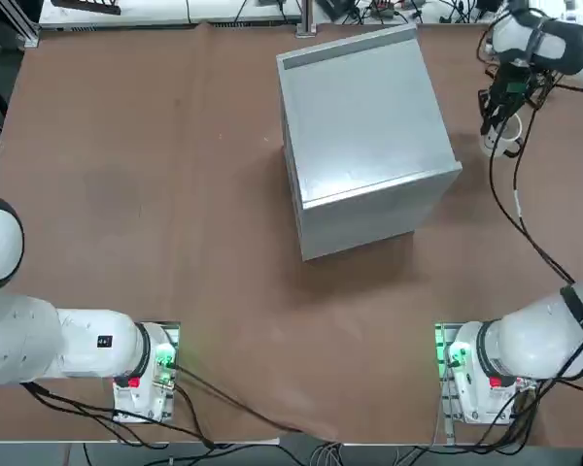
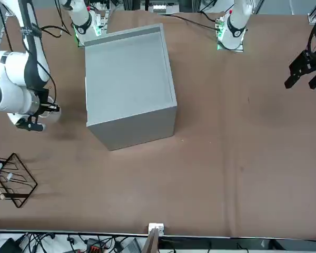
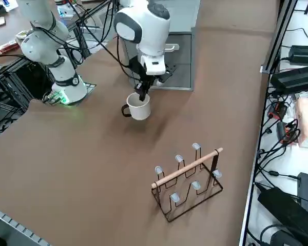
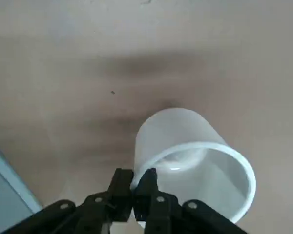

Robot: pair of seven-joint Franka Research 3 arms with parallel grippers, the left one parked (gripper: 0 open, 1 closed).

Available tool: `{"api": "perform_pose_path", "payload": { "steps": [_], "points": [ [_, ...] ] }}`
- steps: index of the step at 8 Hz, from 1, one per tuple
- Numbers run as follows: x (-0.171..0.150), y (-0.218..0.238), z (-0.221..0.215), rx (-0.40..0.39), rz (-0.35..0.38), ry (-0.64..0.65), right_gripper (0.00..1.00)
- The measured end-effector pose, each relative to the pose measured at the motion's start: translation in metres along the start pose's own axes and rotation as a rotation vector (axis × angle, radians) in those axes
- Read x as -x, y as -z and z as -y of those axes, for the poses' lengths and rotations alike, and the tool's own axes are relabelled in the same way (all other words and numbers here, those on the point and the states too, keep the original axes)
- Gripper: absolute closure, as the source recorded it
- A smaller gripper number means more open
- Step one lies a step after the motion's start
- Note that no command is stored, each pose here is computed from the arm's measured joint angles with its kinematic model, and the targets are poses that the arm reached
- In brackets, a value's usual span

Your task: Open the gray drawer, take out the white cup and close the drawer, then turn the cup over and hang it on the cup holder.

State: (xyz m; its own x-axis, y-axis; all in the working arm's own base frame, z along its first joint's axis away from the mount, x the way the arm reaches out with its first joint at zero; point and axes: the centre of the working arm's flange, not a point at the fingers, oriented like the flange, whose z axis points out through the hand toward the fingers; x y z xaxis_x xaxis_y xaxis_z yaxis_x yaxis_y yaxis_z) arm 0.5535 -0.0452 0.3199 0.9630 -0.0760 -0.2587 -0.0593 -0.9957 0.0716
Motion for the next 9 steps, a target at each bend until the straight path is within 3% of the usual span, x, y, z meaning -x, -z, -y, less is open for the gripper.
{"api": "perform_pose_path", "payload": {
  "steps": [2, 5, 7, 9],
  "points": [
    [0.008, -0.036, -0.004, 0.01, -0.012, 0.191, 0.95],
    [0.013, -0.046, -0.018, 0.019, 0.001, 0.439, 0.95],
    [0.015, -0.06, -0.019, 0.072, -0.031, 0.519, 0.95],
    [0.021, -0.074, -0.019, 0.077, -0.038, 0.53, 0.95]
  ]
}}
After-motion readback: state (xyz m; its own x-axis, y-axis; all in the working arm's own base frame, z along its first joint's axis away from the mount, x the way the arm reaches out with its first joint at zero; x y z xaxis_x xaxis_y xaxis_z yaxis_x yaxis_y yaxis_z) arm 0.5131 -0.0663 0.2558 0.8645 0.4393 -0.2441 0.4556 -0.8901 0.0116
